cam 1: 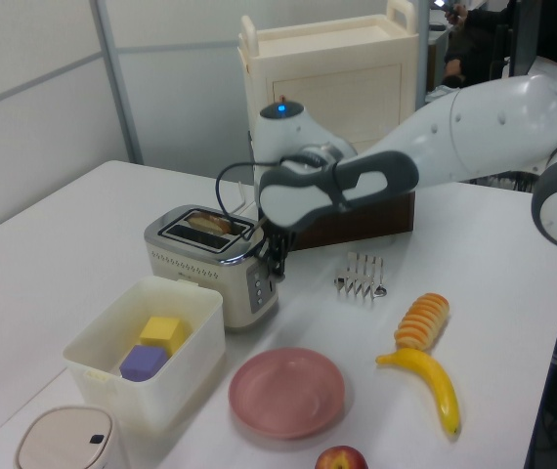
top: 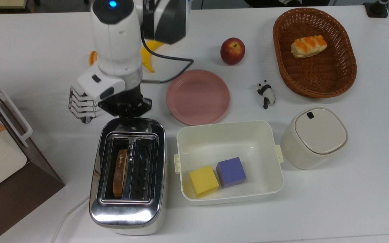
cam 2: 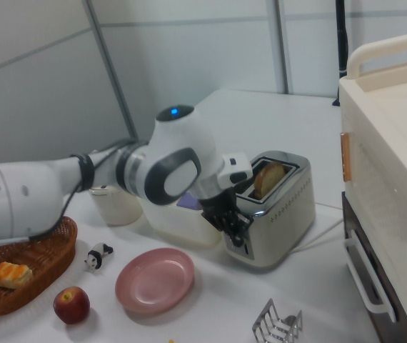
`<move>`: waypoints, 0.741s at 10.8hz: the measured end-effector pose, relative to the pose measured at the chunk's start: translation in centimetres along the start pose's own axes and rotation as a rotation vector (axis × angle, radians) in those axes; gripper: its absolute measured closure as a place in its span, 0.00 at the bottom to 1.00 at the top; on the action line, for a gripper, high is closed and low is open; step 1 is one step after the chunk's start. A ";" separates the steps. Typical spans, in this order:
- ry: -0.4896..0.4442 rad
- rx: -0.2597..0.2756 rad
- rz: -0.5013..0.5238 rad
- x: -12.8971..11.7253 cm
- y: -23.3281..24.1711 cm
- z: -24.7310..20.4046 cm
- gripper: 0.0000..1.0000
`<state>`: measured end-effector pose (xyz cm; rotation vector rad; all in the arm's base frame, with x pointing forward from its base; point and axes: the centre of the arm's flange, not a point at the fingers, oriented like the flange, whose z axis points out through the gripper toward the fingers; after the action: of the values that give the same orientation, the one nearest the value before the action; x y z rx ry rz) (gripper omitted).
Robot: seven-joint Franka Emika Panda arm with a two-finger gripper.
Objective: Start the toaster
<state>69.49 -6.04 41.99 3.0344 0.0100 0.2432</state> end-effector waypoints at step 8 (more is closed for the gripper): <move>-0.211 0.053 -0.037 -6.9 1.5 -16.0 0.37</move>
<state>60.16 -6.11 56.81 3.0920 0.0583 -0.0819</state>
